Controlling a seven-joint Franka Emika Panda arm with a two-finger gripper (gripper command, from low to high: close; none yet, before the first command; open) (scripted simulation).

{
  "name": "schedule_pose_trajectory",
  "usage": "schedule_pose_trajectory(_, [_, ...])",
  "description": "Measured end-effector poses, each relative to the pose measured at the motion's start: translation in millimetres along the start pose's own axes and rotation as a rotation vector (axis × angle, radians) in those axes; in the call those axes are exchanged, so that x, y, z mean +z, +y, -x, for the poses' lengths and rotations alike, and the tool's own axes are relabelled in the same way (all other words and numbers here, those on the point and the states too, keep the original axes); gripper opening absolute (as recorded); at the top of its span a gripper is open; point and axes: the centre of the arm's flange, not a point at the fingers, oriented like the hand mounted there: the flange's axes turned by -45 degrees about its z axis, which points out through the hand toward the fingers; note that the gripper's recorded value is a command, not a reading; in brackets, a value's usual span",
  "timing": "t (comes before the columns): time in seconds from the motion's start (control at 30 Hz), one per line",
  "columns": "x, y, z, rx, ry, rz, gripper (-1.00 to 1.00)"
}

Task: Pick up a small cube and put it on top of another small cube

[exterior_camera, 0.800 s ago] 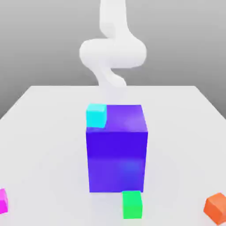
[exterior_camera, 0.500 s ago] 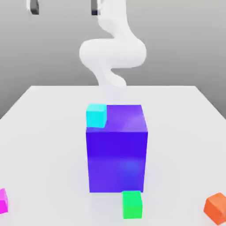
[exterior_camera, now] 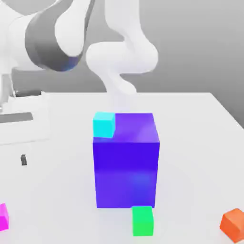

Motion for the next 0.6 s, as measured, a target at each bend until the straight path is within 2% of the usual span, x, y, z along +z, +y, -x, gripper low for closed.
schedule_pose_trajectory(0.23, [95.0,43.7,79.8,-0.081,-0.165,-0.023,0.00])
schedule_pose_trajectory(0.37, [152.6,47.6,98.8,-0.092,-0.185,-0.026,0.00])
schedule_pose_trajectory(0.4, [162.1,47.2,101.4,-0.092,-0.185,-0.027,-1.00])
schedule_pose_trajectory(0.6, [167.0,46.7,102.8,-0.091,-0.186,-0.029,-1.00])
